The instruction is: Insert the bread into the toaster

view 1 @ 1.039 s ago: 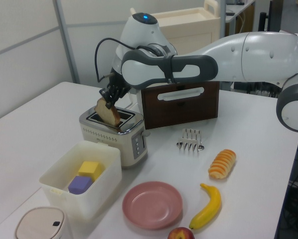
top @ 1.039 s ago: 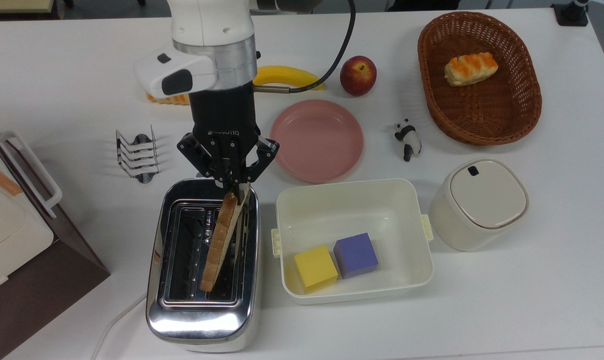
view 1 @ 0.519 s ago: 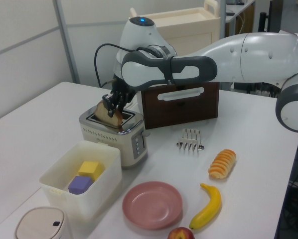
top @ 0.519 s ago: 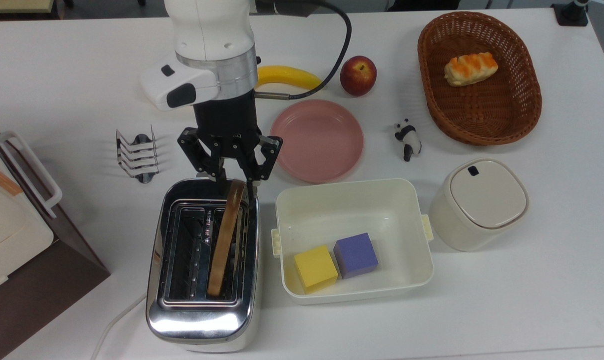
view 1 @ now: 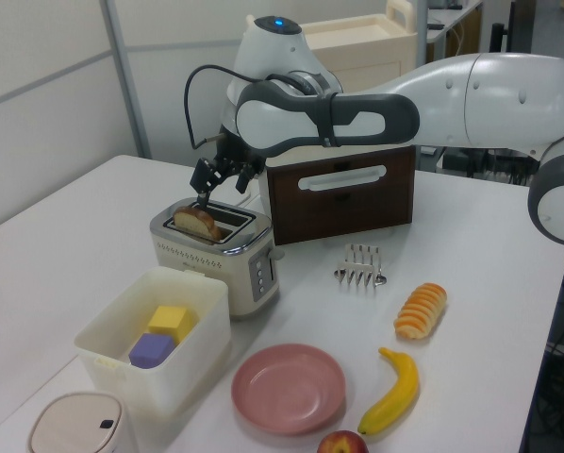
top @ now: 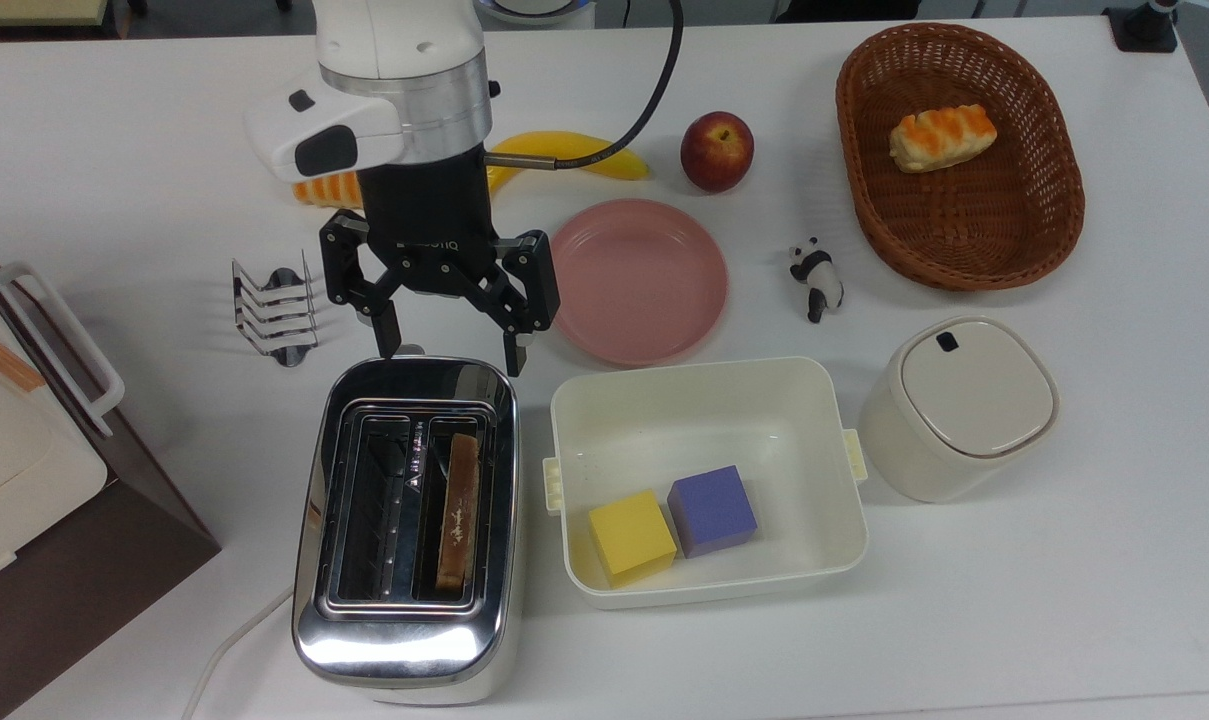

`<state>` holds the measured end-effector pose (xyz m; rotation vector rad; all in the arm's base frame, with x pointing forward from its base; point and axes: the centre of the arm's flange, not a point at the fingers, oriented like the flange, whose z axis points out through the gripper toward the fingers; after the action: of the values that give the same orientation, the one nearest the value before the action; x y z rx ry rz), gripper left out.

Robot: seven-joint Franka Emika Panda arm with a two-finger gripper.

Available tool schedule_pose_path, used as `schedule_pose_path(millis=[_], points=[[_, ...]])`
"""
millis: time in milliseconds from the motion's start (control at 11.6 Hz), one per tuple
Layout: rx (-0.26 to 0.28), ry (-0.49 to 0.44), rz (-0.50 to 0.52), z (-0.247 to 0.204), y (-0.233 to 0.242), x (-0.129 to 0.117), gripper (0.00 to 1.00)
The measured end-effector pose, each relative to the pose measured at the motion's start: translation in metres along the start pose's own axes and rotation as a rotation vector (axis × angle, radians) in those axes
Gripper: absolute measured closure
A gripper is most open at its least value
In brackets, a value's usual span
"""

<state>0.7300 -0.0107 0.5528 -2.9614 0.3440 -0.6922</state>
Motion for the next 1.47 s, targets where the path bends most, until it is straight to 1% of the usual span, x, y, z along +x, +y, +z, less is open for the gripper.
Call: schedule_pose_path(millis=[87,173,260,346,519,693,866,1039,1212,1472], points=[[-0.002,-0.014,0.000,0.000,0.000,-0.002,0.00],[-0.011,-0.076,0.001,-0.001,0.002,-0.008,0.00],[-0.028,-0.133,-0.003,-0.004,0.004,-0.014,0.00],[-0.065,-0.220,-0.015,-0.009,0.008,-0.025,0.00],[-0.104,-0.304,-0.023,-0.021,0.014,-0.036,0.00],[-0.123,-0.351,-0.017,-0.040,0.024,-0.048,0.00],[-0.127,-0.386,-0.027,-0.050,0.029,-0.062,0.00],[-0.121,-0.440,-0.068,-0.054,0.030,-0.077,0.00],[-0.106,-0.485,-0.135,-0.052,0.029,-0.088,0.00],[-0.101,-0.489,-0.154,-0.054,0.028,-0.090,0.00]])
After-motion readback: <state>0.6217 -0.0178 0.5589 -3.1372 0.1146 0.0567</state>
